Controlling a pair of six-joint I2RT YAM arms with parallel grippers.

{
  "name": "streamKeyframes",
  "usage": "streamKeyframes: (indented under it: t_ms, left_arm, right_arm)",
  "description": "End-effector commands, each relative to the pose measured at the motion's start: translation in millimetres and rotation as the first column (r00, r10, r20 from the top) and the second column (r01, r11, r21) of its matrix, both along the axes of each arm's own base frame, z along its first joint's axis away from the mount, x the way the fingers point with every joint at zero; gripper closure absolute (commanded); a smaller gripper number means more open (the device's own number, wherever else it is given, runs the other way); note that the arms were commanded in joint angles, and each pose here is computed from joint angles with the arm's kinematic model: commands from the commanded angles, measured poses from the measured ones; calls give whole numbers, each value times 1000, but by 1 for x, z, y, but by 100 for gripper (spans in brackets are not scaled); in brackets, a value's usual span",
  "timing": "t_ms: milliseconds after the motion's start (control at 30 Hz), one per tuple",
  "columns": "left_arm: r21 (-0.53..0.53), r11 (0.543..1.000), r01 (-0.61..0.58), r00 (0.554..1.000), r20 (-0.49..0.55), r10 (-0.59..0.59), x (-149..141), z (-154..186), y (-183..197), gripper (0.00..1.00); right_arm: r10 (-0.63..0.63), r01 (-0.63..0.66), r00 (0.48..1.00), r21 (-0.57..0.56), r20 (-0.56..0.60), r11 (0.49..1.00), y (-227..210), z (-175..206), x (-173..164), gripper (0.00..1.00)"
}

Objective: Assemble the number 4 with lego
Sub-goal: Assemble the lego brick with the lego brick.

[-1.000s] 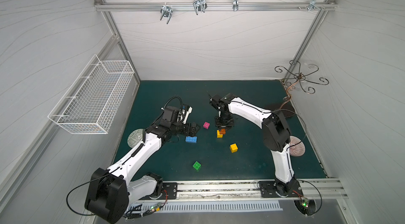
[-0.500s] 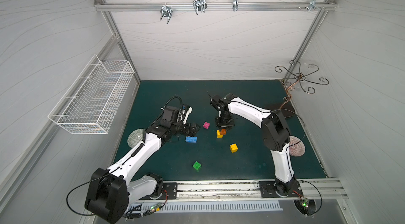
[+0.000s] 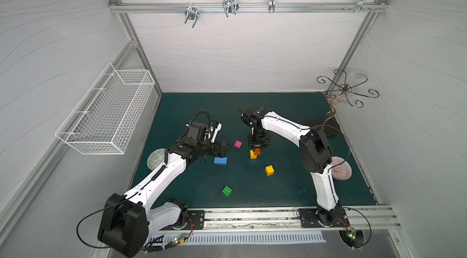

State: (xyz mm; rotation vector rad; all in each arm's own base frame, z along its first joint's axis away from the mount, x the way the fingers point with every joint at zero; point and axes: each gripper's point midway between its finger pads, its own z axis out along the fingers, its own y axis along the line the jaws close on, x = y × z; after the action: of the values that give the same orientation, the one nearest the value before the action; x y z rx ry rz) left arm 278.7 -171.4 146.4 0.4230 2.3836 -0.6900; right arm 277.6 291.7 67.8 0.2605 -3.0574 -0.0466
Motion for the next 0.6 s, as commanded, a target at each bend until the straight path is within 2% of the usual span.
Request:
streamKeyframes:
  t_ms: [0, 567]
  left_arm:
    - [4, 1000, 20, 999, 32, -20, 3, 6, -3, 10]
    - [10, 1000, 20, 999, 27, -20, 4, 4, -3, 10]
  right_arm:
    - [20, -24, 999, -97, -47, 995, -12, -31, -7, 80]
    - [24, -31, 998, -107, -67, 994, -11, -53, -17, 81]
